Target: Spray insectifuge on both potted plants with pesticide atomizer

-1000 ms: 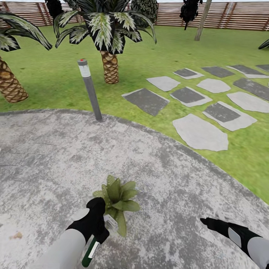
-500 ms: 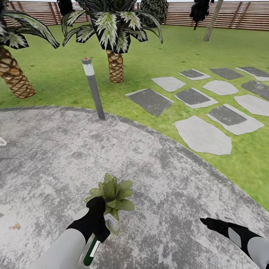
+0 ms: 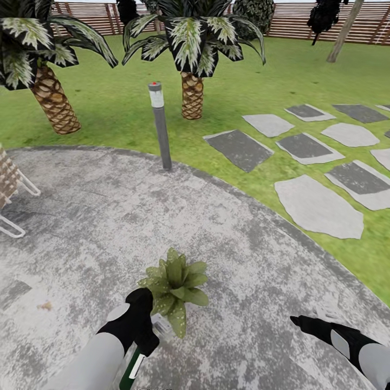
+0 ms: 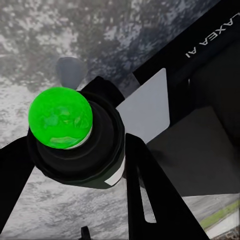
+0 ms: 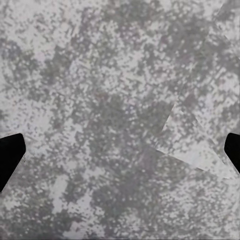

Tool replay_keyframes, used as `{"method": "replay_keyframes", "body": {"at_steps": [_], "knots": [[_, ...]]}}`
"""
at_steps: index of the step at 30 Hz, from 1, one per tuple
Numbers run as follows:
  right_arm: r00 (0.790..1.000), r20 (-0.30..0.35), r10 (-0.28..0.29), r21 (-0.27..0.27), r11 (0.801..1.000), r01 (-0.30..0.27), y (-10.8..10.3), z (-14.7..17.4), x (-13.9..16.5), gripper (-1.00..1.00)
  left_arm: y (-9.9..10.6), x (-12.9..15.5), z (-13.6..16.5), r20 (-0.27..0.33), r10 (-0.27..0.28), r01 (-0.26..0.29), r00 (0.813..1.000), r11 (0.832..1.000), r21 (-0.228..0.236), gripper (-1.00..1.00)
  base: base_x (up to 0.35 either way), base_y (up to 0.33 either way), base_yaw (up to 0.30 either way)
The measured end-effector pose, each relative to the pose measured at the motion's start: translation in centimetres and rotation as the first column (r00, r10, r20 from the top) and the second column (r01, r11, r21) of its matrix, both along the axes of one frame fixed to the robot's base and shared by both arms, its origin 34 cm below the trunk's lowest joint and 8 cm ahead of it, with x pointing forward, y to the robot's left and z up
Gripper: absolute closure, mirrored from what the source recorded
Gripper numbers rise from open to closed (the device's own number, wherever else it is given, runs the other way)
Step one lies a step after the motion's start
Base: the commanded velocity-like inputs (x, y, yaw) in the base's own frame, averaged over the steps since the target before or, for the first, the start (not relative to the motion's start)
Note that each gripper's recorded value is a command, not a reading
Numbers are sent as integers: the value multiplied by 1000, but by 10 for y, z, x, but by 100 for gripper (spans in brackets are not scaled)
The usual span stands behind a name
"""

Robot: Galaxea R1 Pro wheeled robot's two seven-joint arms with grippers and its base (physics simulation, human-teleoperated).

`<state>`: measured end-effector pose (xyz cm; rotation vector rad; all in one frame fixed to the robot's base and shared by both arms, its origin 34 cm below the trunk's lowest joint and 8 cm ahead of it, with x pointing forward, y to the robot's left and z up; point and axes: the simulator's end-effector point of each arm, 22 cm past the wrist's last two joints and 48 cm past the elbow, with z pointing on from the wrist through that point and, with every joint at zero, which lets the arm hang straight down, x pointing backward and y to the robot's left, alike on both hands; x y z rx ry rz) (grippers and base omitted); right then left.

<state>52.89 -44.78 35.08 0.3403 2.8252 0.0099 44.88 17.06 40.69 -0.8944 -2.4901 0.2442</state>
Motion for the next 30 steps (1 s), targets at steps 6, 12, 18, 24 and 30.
{"method": "replay_keyframes", "body": {"at_steps": [6,12,18,24,30], "knots": [[1000,0,0,0,1000,0,0,0,0,-100,-1,1,0,3,2,-2,1000,1000,-3,100,0,-2,45],[1000,0,0,-1,1000,0,0,0,0,-100,-2,41,11,111,20,-18,994,1000,-14,100,0,-141,1],[1000,0,0,-1,1000,0,0,0,0,-100,-1,74,23,193,33,-30,981,999,-16,100,0,-14,0],[1000,0,-1,-2,1000,1,0,0,0,-100,0,78,25,201,33,-31,979,999,-13,100,0,0,0],[1000,0,-1,-2,1000,1,-1,0,0,-100,2,107,35,246,31,-29,969,1000,-11,100,0,0,0]]}}
